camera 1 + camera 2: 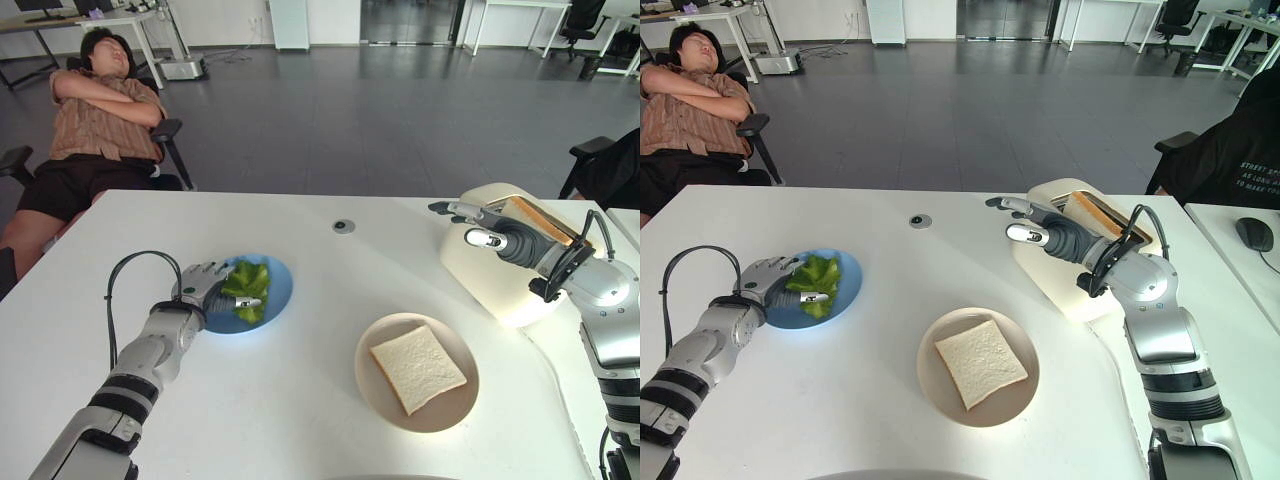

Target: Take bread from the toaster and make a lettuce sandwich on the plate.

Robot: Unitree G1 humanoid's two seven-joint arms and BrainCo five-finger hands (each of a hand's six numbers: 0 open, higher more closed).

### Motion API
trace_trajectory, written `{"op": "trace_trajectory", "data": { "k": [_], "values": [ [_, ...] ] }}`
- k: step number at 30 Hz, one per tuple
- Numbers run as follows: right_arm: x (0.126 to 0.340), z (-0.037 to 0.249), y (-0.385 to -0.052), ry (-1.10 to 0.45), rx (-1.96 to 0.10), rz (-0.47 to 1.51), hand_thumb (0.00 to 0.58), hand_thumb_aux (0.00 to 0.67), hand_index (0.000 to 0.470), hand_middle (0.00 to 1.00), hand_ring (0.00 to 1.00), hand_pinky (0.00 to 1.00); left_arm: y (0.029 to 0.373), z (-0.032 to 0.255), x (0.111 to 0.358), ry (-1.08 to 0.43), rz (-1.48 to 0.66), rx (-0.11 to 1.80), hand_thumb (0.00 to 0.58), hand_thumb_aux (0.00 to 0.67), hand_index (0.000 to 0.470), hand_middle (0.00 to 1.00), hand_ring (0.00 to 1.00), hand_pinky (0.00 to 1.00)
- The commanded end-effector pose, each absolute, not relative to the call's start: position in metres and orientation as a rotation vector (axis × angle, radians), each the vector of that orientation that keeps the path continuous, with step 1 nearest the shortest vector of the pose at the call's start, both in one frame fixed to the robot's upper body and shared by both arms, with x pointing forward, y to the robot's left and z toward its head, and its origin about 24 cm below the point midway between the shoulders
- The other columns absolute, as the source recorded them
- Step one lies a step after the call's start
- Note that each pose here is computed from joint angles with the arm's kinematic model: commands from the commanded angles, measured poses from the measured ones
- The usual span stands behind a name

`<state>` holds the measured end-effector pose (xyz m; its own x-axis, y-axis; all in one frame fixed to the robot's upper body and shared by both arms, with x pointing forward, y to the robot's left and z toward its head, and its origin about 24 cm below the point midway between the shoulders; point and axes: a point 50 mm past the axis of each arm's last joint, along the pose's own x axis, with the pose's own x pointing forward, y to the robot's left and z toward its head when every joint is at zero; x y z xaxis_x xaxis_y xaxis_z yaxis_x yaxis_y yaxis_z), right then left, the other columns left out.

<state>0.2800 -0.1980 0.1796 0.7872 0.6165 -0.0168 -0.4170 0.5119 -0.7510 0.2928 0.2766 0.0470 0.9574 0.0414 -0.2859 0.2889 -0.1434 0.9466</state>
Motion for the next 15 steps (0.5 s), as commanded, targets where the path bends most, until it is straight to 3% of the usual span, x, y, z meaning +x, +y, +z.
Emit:
{"op": "trace_trajectory", "data": {
  "k": [1, 2, 9, 15],
  "values": [
    [0.280, 0.182, -0.197, -0.276, -0.831, 0.628, 0.000, 0.000, 0.000, 0.00, 0.00, 0.00, 0.272, 0.034, 0.286, 0.294, -0.291, 1.697, 0.545, 0.504, 0.354, 0.00, 0.00, 0.00],
    [0.280, 0.182, -0.197, -0.278, -0.830, 0.626, 0.000, 0.000, 0.000, 0.00, 0.00, 0.00, 0.270, 0.033, 0.286, 0.289, -0.300, 1.683, 0.580, 0.670, 0.470, 0.00, 0.00, 0.00],
    [0.280, 0.185, -0.197, -0.295, -0.825, 0.607, 0.000, 0.000, 0.000, 0.00, 0.00, 0.00, 0.256, 0.027, 0.284, 0.258, -0.346, 1.542, 0.580, 0.670, 0.470, 0.00, 0.00, 0.00],
    [0.281, 0.184, -0.197, -0.293, -0.824, 0.598, 0.000, 0.000, 0.000, 0.00, 0.00, 0.00, 0.252, 0.044, 0.288, 0.170, -0.310, 1.517, 0.580, 0.670, 0.470, 0.00, 0.00, 0.00]
  ]
}}
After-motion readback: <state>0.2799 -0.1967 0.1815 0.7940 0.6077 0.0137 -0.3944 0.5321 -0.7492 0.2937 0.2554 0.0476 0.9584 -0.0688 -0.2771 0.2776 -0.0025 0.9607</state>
